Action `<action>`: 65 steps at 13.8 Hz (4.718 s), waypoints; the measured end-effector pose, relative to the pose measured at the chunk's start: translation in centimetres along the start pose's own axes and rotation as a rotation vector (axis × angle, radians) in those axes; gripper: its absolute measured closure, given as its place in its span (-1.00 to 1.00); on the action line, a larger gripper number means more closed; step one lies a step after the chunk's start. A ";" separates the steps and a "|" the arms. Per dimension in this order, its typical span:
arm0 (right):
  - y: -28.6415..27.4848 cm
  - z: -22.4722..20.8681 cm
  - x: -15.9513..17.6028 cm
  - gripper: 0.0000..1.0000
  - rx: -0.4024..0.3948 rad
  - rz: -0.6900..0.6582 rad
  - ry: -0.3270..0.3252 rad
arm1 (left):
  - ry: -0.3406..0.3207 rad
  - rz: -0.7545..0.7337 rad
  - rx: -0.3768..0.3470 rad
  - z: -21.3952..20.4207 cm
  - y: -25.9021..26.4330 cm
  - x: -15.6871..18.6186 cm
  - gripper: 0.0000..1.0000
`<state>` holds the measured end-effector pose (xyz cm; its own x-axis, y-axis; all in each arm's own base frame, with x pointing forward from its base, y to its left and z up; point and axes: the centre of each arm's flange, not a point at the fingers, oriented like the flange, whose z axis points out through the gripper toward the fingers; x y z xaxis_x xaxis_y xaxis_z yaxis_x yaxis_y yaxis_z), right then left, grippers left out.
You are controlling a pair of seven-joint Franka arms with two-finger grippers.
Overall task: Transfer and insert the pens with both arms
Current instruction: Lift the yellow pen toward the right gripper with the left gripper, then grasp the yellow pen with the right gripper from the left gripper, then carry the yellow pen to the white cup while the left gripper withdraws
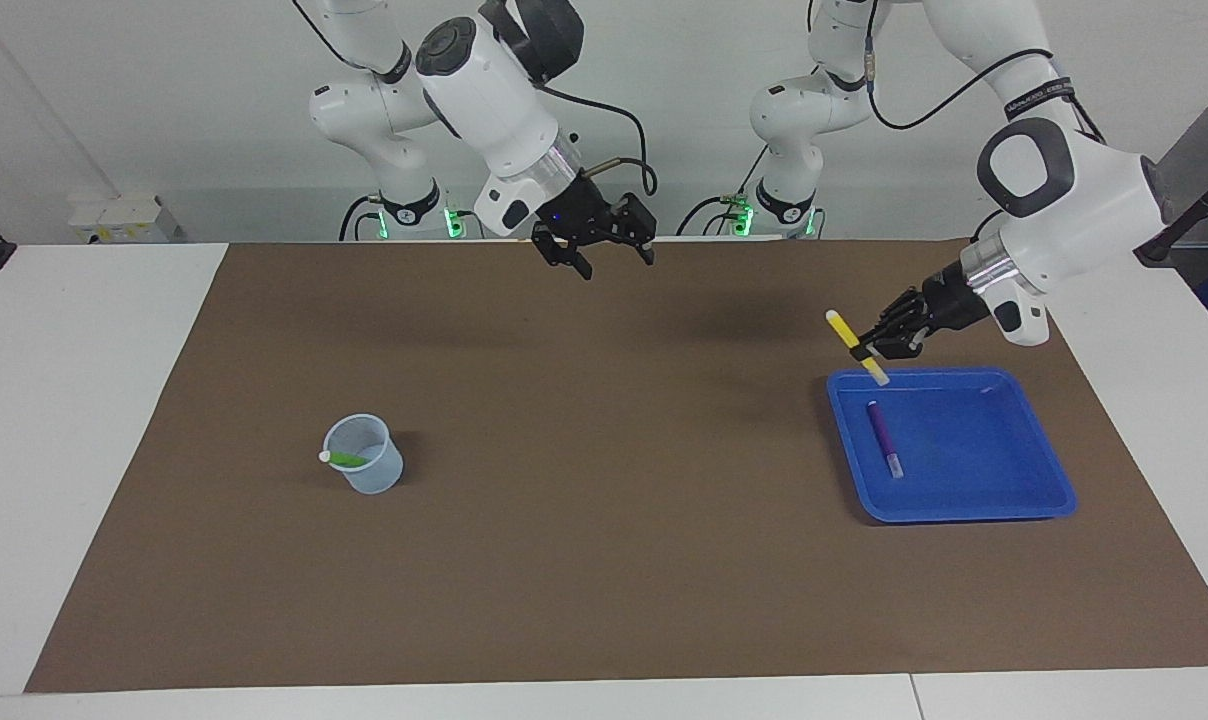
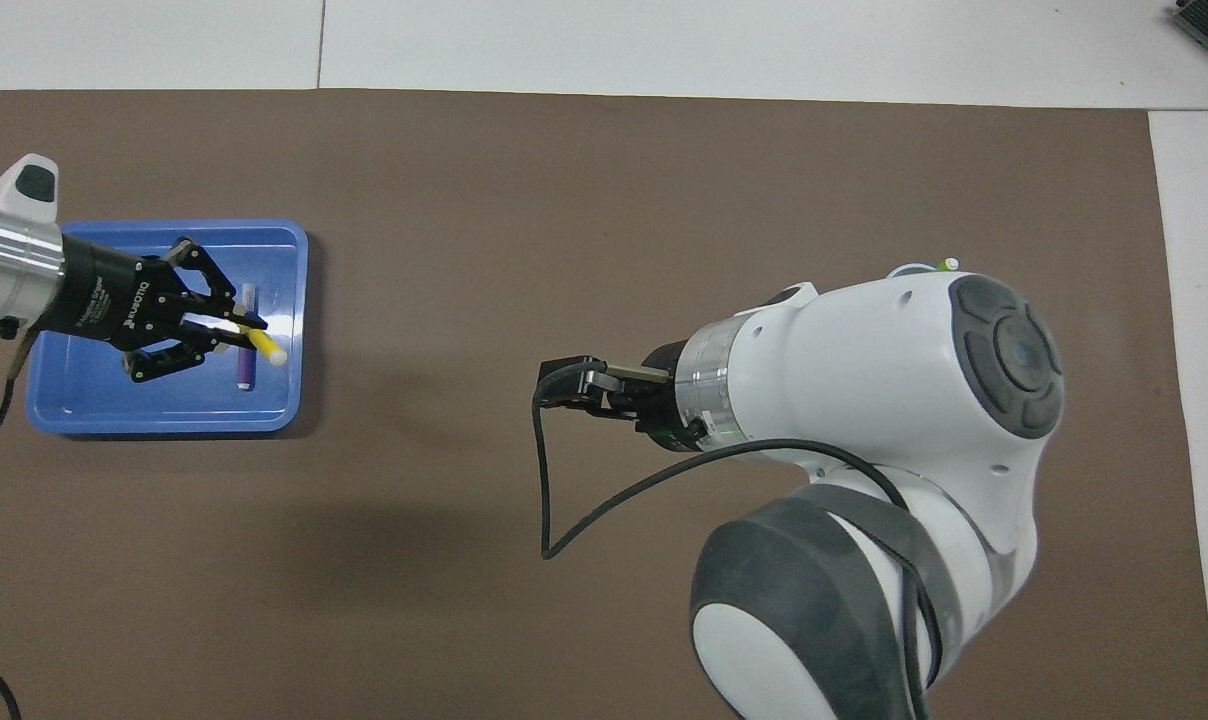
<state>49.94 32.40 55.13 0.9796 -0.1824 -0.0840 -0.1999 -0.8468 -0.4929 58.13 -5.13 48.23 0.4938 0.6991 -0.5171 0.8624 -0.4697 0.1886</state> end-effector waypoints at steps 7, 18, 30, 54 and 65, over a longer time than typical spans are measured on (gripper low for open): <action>-0.2 -0.1 0.0 -1.00 0.034 0.021 -0.009 | -0.109 -0.253 -0.002 5.7 4.5 -9.3 0.67; -1.6 1.2 0.5 -0.98 0.128 0.088 0.060 | -0.208 -0.395 0.022 9.7 6.2 -15.9 0.67; -1.5 2.4 1.5 -0.50 0.177 0.131 0.073 | -0.207 -0.404 0.025 9.8 6.1 -16.5 0.67; -1.4 3.2 1.9 0.62 0.188 0.147 0.078 | -0.204 -0.409 0.025 9.6 5.8 -16.3 0.67; -1.5 3.2 1.8 0.62 0.194 0.089 0.078 | -0.097 -0.396 0.025 8.2 4.6 -14.8 -0.82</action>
<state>52.10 34.94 52.92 0.9524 -0.2965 -0.0714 -0.2709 -0.7151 -0.6444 53.89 -22.06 49.96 0.1101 0.7749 -0.6224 0.9802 -0.1882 -0.0610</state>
